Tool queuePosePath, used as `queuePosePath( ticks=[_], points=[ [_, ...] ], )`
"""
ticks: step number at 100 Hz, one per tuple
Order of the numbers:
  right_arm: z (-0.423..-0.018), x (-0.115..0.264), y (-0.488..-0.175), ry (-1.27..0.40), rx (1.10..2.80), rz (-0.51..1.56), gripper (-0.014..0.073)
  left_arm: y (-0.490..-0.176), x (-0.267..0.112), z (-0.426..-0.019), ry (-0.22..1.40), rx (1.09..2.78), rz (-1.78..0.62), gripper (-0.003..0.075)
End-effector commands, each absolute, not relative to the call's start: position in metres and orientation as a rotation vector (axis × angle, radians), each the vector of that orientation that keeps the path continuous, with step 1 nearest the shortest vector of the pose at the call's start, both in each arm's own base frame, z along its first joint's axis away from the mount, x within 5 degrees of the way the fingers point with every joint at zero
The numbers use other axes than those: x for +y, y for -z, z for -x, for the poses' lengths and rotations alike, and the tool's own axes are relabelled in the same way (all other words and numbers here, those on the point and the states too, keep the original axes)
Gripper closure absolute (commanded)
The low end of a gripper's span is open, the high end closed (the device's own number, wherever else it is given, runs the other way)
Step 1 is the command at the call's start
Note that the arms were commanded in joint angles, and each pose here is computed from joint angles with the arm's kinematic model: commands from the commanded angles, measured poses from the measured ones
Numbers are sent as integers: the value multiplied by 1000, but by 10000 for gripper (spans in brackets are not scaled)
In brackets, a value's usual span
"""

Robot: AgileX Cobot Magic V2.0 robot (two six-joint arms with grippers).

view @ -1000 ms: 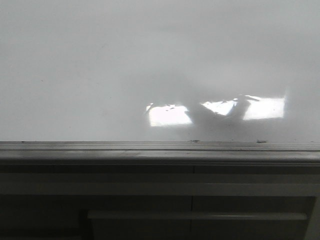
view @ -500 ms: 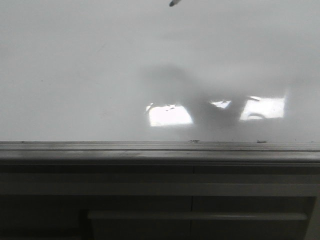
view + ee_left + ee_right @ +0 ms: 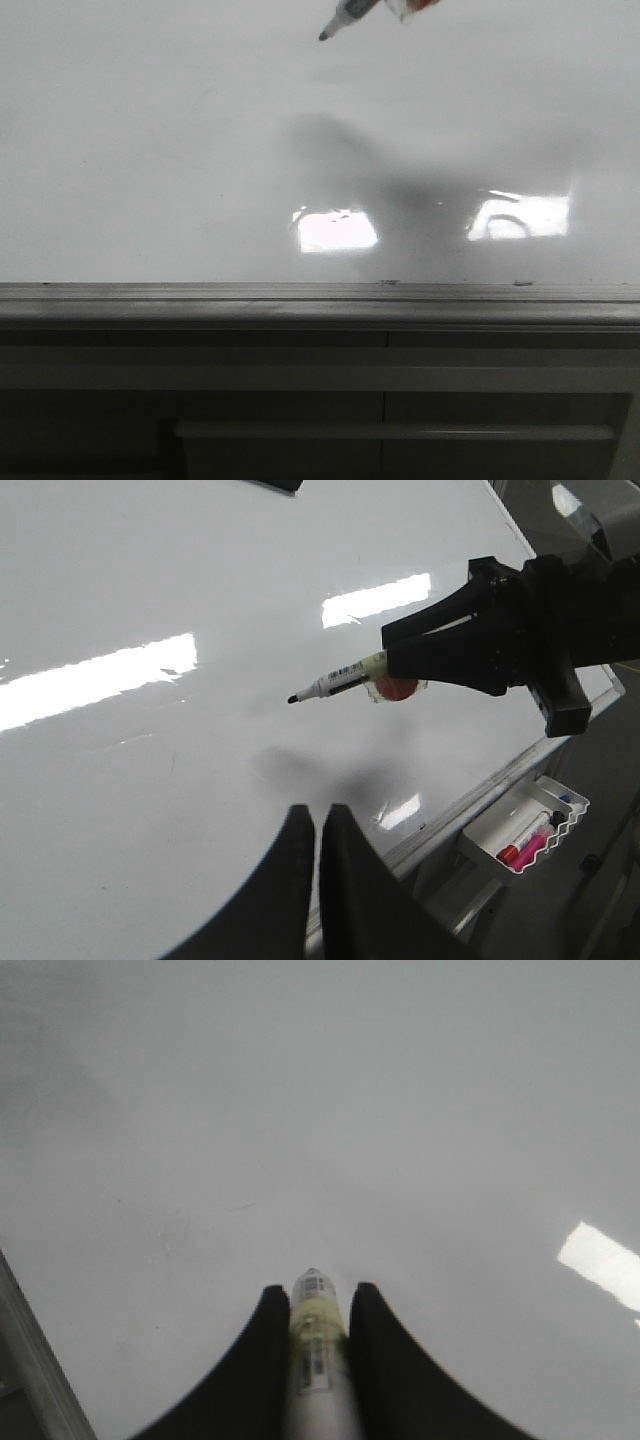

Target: Write number 0 on whiteboard

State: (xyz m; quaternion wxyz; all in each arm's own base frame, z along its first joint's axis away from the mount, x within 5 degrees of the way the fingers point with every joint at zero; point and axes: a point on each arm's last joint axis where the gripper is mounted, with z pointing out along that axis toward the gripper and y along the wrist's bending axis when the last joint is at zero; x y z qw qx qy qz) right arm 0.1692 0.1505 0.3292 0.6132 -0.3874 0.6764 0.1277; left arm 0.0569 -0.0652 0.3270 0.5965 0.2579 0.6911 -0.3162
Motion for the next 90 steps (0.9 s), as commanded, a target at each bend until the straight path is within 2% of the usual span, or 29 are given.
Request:
queuePosePath(
  ticks=[1,90],
  points=[
    [-174,152,-346,-299,1473,824,635,-339,-64,-58,758,1551,-548,740],
    [-181,161,-315,-312,1694,932,635,-339,-64,-58,758,1551,-549,740]
  ],
)
